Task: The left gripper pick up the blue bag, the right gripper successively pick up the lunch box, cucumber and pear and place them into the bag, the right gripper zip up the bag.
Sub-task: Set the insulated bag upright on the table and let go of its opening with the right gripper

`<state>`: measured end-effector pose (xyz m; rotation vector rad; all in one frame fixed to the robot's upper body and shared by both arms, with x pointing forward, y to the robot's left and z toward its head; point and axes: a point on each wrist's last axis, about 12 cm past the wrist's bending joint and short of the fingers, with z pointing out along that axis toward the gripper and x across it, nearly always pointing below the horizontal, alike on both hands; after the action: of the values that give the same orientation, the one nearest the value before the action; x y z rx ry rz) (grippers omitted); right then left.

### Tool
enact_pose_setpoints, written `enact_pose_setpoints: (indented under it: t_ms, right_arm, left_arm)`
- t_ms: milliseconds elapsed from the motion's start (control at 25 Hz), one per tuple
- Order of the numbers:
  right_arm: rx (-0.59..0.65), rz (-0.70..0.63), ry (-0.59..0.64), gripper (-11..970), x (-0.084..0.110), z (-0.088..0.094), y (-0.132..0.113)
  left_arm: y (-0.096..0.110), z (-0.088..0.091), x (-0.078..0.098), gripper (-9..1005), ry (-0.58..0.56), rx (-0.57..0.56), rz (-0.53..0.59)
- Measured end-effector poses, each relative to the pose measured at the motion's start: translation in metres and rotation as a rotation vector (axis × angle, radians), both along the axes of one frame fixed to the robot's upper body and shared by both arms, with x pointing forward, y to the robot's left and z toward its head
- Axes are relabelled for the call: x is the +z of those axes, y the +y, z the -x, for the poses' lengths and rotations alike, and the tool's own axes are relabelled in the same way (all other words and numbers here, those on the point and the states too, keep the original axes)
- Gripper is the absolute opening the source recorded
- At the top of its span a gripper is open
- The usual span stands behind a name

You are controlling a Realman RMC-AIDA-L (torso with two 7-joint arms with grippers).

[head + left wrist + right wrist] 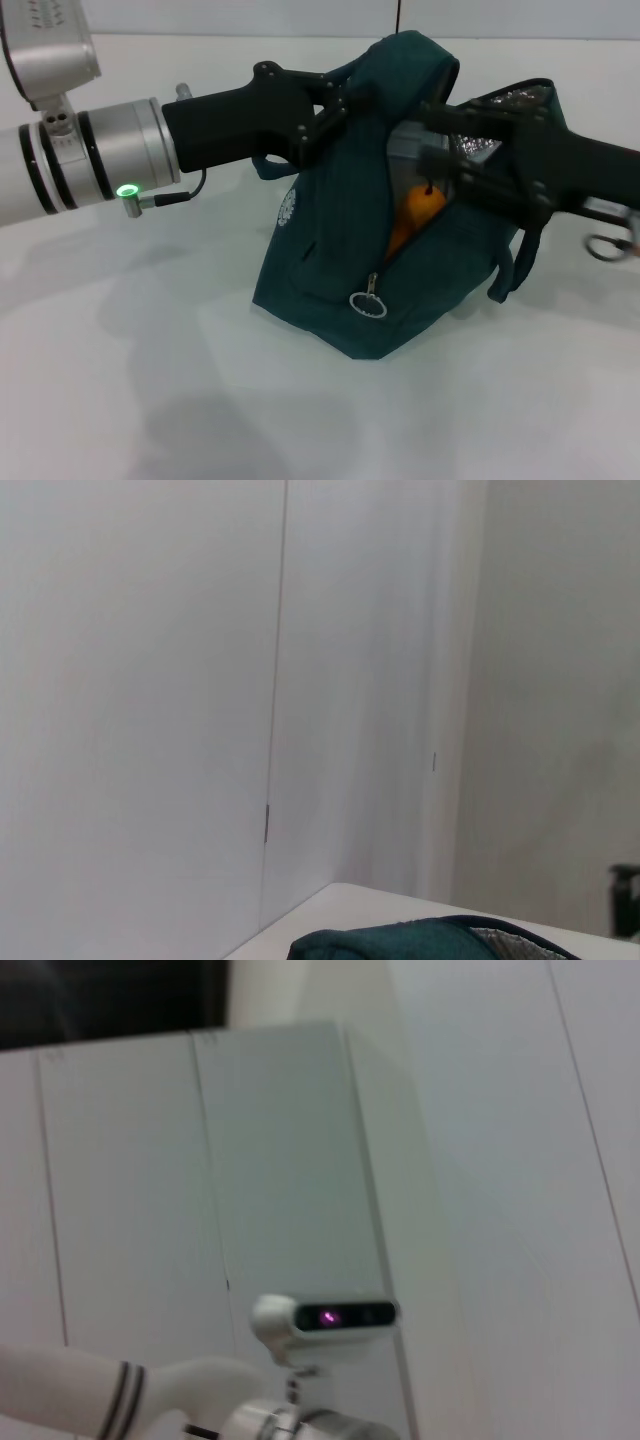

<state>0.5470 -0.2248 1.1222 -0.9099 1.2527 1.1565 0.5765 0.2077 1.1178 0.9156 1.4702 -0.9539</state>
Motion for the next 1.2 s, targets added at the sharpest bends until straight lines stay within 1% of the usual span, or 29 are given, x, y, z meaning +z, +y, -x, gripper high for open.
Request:
enact_pose_setpoints:
  t_ms: [120, 200, 320, 440, 520, 640, 720, 800, 920, 1000, 1080, 1200]
  right_arm:
    - [0.021, 0.000, -0.052, 281, 0.003, 0.015, -0.023]
    - [0.040, 0.036, -0.067, 360, 0.004, 0.026, -0.040]
    - [0.068, 0.119, -0.049, 479, -0.001, 0.041, -0.064]
    - [0.019, 0.156, -0.007, 482, -0.011, 0.056, -0.085]
    - [-0.038, 0.181, 0.020, 484, -0.019, 0.060, -0.093]
    - [-0.118, 0.228, 0.067, 484, -0.035, 0.061, -0.093]
    - [-0.129, 0.261, 0.088, 484, -0.043, 0.060, -0.087]
    - [-0.121, 0.296, 0.101, 484, -0.051, 0.055, -0.075]
    - [-0.089, 0.327, 0.102, 485, -0.056, 0.049, -0.056]
    - [-0.057, 0.339, 0.100, 485, -0.057, 0.046, -0.048]
    - [-0.030, 0.347, 0.100, 485, -0.057, 0.045, -0.043]
    - [-0.027, 0.348, 0.101, 485, -0.058, 0.044, -0.041]
  left_arm:
    - [0.001, 0.000, -0.001, 154, 0.001, 0.006, 0.002]
    - [0.003, 0.001, -0.002, 155, 0.004, 0.010, 0.003]
    - [0.004, 0.002, -0.003, 156, 0.008, 0.014, 0.003]
    - [0.004, 0.003, -0.004, 156, 0.011, 0.014, 0.001]
    - [0.004, 0.003, -0.004, 157, 0.012, 0.012, 0.000]
    - [0.002, 0.002, -0.003, 158, 0.010, 0.007, 0.000]
    - [0.001, 0.001, -0.002, 158, 0.009, 0.004, 0.000]
    - [0.001, 0.001, -0.002, 159, 0.010, 0.002, 0.001]
    - [0.001, 0.001, -0.002, 159, 0.013, 0.002, 0.002]
    - [0.000, 0.001, -0.002, 160, 0.015, 0.002, 0.003]
    - [0.000, 0.002, -0.003, 160, 0.020, 0.002, 0.005]
    - [0.001, 0.003, -0.005, 161, 0.025, 0.006, 0.005]
